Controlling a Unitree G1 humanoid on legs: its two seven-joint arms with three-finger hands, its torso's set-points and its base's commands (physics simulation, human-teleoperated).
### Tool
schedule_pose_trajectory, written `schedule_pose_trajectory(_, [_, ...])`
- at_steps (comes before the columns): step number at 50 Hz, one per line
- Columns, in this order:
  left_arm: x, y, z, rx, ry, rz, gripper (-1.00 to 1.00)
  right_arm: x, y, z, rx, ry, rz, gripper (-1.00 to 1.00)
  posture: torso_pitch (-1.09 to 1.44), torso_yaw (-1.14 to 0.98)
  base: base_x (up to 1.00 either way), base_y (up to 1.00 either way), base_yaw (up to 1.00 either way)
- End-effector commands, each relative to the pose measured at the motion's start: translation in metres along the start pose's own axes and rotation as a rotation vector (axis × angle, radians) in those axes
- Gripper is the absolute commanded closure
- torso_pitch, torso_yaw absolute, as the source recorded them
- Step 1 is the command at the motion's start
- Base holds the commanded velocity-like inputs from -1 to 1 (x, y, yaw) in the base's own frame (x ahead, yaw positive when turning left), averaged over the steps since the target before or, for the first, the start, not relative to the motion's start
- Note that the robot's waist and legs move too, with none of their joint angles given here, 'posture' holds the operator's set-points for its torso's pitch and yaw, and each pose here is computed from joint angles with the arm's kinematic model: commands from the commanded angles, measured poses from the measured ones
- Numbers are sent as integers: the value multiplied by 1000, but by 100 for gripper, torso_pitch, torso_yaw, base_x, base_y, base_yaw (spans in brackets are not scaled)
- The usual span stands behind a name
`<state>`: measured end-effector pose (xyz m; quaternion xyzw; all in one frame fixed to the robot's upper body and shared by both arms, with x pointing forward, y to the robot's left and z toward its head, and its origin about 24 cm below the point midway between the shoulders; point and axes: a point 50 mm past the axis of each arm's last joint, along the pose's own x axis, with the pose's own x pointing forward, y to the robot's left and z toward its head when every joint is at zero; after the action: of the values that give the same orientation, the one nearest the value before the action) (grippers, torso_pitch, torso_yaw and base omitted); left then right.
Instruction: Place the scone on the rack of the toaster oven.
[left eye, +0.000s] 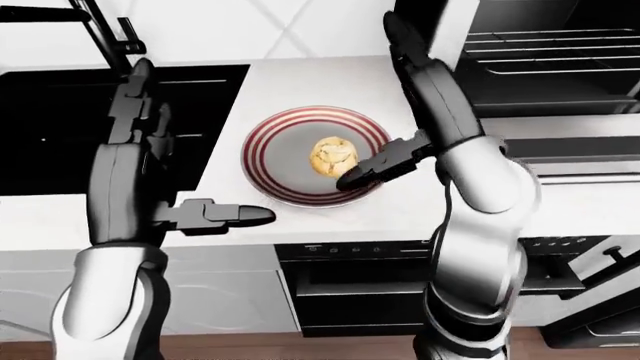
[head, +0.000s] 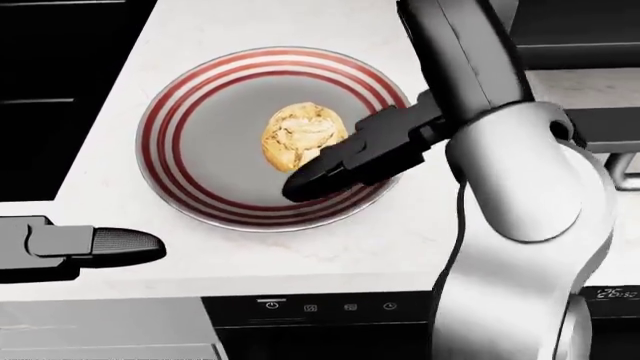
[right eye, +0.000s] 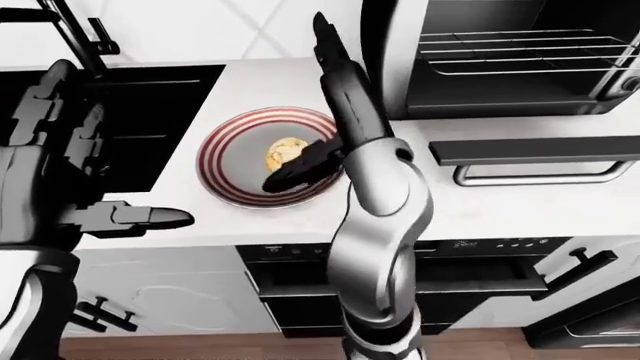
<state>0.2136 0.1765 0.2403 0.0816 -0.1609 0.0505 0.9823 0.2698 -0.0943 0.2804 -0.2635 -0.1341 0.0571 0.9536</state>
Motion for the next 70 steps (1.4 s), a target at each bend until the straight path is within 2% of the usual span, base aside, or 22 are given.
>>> schedule_pose_trajectory(1, [-1,1,10,5,-68,11,-100,2,-6,15,-33,-52,-26,-100,0,0,0,0,0])
schedule_pose_trajectory(3, [-1,1,10,2,-69,14,-100,9,-8,18,-50,-48,-25,-100,0,0,0,0,0])
schedule_pose_trajectory(5, [-1,2,10,1,-69,16,-100,17,-8,19,-103,-30,-20,-100,0,0,0,0,0])
schedule_pose_trajectory(7, [-1,2,10,2,-67,17,-100,24,-8,22,-104,-31,-4,-100,0,0,0,0,0])
schedule_pose_trajectory(12, [-2,2,9,-1,-67,17,-100,38,-5,29,-186,-7,46,-100,0,0,0,0,0])
schedule_pose_trajectory(16, [-2,2,9,4,-67,15,-100,50,1,37,-334,-19,104,-100,0,0,0,0,0])
schedule_pose_trajectory(17, [-2,2,9,3,-68,16,-100,51,1,37,-348,-20,112,-100,0,0,0,0,0])
schedule_pose_trajectory(18, [-2,2,10,-2,-68,17,-100,55,1,39,-402,-23,121,-100,0,0,0,0,0])
schedule_pose_trajectory(20, [-2,2,10,-2,-68,17,-100,59,2,44,-400,-32,133,-100,0,0,0,0,0])
schedule_pose_trajectory(22, [-1,2,10,-1,-68,14,-100,65,6,48,-501,-61,191,-100,0,0,0,0,0])
schedule_pose_trajectory(25, [-1,3,11,0,-70,16,-100,72,7,56,-535,-93,226,-100,0,0,0,0,0])
schedule_pose_trajectory(27, [-1,3,11,-2,-69,16,-100,80,8,59,-618,-119,245,-100,0,0,0,0,0])
schedule_pose_trajectory(28, [-1,3,11,-3,-68,15,-100,82,10,61,-622,-135,274,-100,0,0,0,0,0])
schedule_pose_trajectory(29, [-1,3,11,-2,-68,16,-100,83,12,61,-588,-123,294,-100,0,0,0,0,0])
schedule_pose_trajectory(31, [0,3,12,-3,-71,17,-100,89,10,66,-551,-141,300,-100,0,0,0,0,0])
schedule_pose_trajectory(32, [0,3,11,2,-69,16,-100,92,12,66,-585,-142,324,-100,0,0,0,0,0])
schedule_pose_trajectory(33, [0,3,11,-1,-69,17,-100,92,14,66,-585,-148,345,-100,0,0,0,0,0])
schedule_pose_trajectory(35, [-1,3,11,-1,-68,17,-100,98,19,58,-678,-111,388,-100,0,0,0,0,0])
schedule_pose_trajectory(38, [-1,3,10,-1,-69,18,-100,98,22,59,-655,-112,426,-100,0,0,0,0,0])
schedule_pose_trajectory(48, [-2,3,9,-3,-66,16,-100,95,36,46,-750,-72,543,-100,0,0,0,0,0])
schedule_pose_trajectory(60, [-4,3,6,-2,-62,16,-100,102,46,44,-752,-67,562,-100,0,0,0,0,0])
schedule_pose_trajectory(70, [-3,3,5,-1,-61,17,-100,102,49,36,-783,-16,607,-100,0,0,0,0,0])
